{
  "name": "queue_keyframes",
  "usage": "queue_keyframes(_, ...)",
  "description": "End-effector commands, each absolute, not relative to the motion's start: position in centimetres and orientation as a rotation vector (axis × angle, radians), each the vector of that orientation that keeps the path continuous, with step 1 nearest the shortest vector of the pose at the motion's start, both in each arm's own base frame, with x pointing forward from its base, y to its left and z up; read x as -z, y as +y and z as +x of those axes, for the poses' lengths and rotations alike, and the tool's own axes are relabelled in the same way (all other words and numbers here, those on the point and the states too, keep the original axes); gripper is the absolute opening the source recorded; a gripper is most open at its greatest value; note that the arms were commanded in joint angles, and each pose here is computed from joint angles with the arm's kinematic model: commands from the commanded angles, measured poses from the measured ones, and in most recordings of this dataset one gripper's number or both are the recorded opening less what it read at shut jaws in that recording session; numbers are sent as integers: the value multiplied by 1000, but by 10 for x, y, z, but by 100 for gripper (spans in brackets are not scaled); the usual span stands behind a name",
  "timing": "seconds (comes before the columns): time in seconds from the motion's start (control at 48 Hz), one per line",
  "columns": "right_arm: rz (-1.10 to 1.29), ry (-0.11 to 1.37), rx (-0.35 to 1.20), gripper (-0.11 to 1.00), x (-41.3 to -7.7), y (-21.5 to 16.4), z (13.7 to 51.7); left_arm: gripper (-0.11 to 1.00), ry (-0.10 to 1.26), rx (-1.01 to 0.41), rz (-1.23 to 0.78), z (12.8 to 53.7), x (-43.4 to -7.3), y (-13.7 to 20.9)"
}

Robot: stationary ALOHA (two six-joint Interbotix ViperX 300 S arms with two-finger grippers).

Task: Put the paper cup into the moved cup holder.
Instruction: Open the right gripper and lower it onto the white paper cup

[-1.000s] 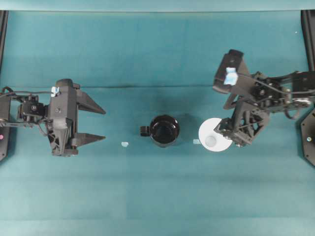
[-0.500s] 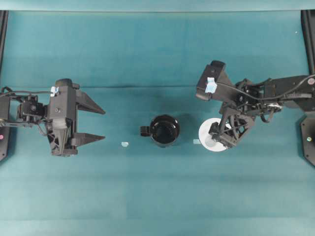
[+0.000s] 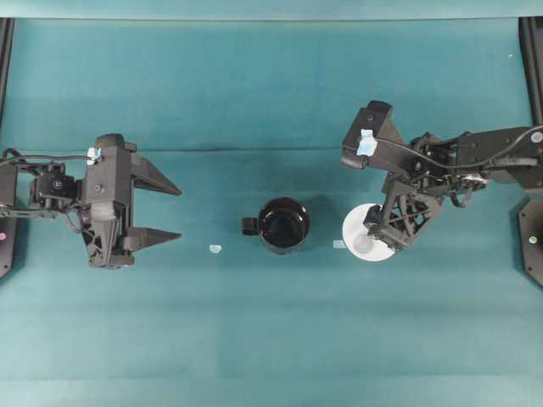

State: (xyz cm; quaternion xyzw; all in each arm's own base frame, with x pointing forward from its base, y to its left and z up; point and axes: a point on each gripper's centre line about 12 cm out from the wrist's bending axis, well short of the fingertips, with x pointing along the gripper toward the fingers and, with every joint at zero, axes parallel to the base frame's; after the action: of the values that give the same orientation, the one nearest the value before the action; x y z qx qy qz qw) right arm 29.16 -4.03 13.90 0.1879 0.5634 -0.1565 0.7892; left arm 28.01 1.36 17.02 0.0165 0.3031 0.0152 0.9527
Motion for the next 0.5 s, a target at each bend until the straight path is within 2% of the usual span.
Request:
queue_keyframes(0.0, 419, 1196, 341, 90, -142, -40, 294, 80, 596, -29, 37, 282, -175, 13)
queue_keyframes(0.083, 422, 1198, 339, 89, -143, -39, 294, 80, 595, -30, 37, 283, -176, 14)
queue_keyframes(0.146, 427, 1194, 338, 81, -143, -38, 295, 80, 595, -31, 36, 283, -176, 14)
queue_keyframes(0.229, 437, 1192, 338, 61, -144, -38, 296, 80, 593, -30, 37, 282, -176, 14)
queue_keyframes(0.354, 445, 1182, 337, 25, -146, -38, 299, 80, 595, -30, 37, 283, -176, 14)
queue_keyframes(0.417, 453, 1179, 337, 12, -148, -38, 300, 80, 595, -31, 36, 283, -176, 14)
queue_keyframes(0.479, 461, 1178, 337, 4, -148, -37, 301, 80, 595, -30, 37, 283, -176, 14)
